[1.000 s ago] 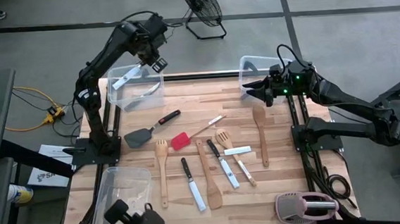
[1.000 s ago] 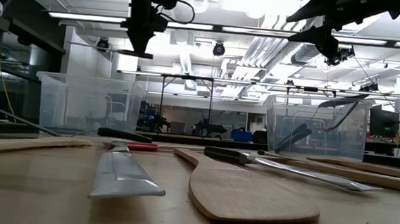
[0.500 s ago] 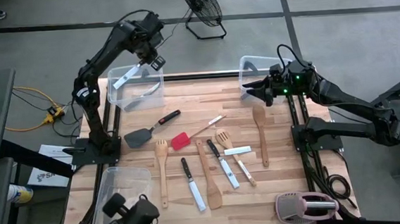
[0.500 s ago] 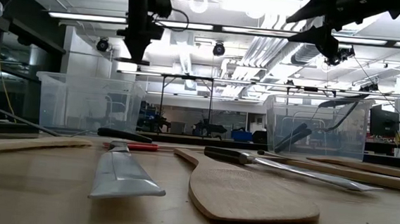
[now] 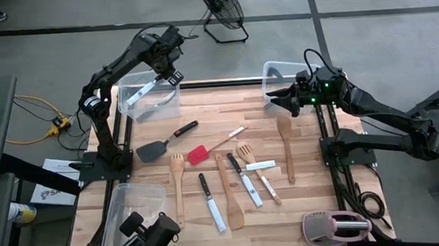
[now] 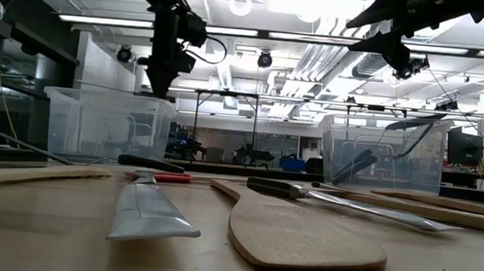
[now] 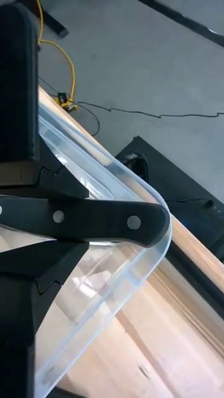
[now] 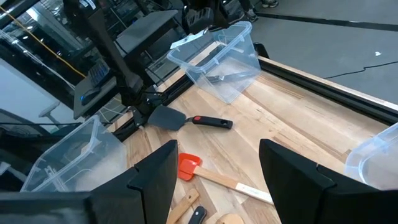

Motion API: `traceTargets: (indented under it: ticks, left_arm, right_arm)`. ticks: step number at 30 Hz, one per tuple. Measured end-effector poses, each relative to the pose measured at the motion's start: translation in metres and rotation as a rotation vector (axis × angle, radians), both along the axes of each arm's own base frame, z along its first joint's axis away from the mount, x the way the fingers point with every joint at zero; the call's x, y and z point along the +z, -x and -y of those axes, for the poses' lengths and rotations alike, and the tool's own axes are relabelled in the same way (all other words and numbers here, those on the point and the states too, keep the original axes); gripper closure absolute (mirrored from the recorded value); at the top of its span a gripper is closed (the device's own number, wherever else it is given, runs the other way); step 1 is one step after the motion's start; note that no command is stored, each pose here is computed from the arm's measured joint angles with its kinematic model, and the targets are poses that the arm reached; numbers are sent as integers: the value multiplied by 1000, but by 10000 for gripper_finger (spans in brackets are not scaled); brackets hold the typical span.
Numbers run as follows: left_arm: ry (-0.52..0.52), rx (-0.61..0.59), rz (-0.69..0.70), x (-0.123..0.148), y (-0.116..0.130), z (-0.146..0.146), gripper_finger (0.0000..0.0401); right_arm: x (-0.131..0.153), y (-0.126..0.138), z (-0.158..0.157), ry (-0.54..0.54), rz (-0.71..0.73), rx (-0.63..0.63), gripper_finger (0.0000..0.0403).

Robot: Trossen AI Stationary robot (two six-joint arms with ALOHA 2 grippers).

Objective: Pick & Place Kitchen Items
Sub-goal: Put the black kitchen knife into the top left transparent bin

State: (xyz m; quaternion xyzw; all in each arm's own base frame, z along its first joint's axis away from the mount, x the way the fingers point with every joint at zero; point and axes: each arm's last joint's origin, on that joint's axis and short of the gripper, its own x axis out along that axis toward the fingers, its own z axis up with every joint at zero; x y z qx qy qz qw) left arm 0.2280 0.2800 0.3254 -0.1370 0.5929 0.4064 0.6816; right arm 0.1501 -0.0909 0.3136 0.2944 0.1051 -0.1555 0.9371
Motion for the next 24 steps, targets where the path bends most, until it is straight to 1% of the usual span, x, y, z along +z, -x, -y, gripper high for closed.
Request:
traceTargets:
  ticks: [4,7,10,16,24]
  left_arm:
    - [-4,6,-48,-8,1,0,315]
    - [1,-7,-53,-9,2,1,315]
    - [-1,-40,-19,-7,4,0,315]
    - [33,-42,-6,-14,10,-4,315]
    - [9,-73,1,-20,8,-8,315]
  right_arm:
    - [-2,1,0,-13,-18,0,186]
    - [-3,1,-1,-18,-24,0,186]
    - [-3,1,-1,-18,-23,-1,186]
    - [-3,1,0,-18,-24,-1,186]
    - [-3,1,0,-17,-24,-2,186]
